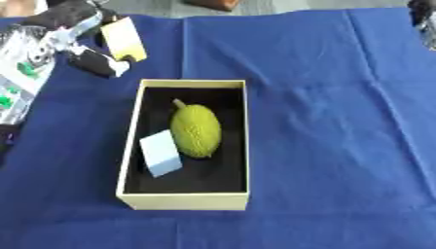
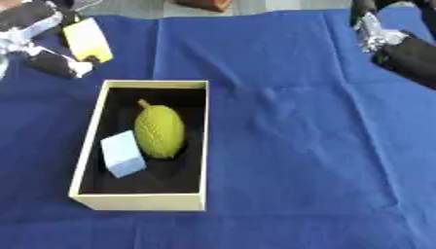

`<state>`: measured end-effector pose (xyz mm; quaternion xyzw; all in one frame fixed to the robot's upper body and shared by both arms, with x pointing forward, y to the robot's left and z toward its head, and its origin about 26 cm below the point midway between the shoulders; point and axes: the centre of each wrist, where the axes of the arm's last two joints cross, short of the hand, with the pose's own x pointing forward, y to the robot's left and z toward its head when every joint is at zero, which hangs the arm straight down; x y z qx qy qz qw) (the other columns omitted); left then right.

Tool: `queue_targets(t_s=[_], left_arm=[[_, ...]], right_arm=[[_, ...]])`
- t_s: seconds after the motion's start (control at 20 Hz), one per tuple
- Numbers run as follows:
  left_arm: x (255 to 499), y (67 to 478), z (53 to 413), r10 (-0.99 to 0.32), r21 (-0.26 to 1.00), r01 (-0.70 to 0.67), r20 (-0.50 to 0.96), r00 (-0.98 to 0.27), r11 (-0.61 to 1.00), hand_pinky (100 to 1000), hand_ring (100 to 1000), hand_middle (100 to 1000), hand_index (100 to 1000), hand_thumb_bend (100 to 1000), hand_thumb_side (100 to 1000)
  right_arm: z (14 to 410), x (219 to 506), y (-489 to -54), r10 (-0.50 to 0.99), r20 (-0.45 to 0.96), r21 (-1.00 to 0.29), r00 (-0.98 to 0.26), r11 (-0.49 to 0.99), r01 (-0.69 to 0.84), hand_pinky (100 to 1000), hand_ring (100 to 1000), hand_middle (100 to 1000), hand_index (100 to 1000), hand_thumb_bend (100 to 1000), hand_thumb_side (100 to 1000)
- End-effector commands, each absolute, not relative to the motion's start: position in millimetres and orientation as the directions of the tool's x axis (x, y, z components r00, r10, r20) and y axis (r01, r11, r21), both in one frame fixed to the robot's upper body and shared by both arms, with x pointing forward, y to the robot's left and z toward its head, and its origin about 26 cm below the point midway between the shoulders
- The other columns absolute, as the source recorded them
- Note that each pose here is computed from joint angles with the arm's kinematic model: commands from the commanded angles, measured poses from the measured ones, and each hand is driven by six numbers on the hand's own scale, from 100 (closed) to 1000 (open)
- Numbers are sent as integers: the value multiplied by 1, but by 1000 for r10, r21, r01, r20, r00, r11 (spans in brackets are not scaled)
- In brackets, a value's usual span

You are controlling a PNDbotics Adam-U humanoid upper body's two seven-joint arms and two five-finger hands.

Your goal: Pick up objects on the table and place them in the box.

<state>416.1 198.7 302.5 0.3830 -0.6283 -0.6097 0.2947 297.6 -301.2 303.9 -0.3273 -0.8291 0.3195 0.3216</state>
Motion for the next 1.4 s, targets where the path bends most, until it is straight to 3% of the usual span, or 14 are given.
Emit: queue_targets(t_s=[0.05,0.5,0.55,0.6,0.75,1.05,1.25,1.4], left_arm=[[398,194,308,-766,983,-167,-165,-621,-77,734,554,471,730,100,171],[354,190,300,-596,985,-114,-167,-785,-126,732,553,476,733,100,170],[350,189,300,-589,987,-104,-158,-793,-125,732,553,476,733,143,100],[346,187,301,-581,988,-93,-149,-800,-125,732,554,477,734,100,170],[331,181,301,-568,988,-72,-139,-811,-139,732,556,477,735,100,167],[300,185,318,-620,978,-147,-207,-757,-147,723,571,483,743,100,127],[297,197,332,-701,972,-223,-211,-681,-76,719,554,471,730,100,131],[295,200,343,-693,966,-259,-197,-694,-15,722,567,473,729,100,137]], right_arm=[[314,293,-302,753,297,-736,-587,572,361,865,657,612,741,100,700],[315,293,-301,747,293,-731,-597,577,363,865,657,612,740,100,700],[315,293,-301,746,293,-731,-598,578,363,865,657,612,740,100,704],[315,293,-301,746,293,-730,-598,578,364,864,657,612,740,100,700],[315,293,-301,745,292,-729,-600,579,365,865,656,611,740,100,690],[313,294,-301,746,297,-731,-595,579,361,864,657,611,740,100,705],[313,293,-303,749,297,-729,-592,578,366,864,656,610,739,100,699],[313,293,-303,749,299,-729,-591,579,366,864,656,610,739,100,697]])
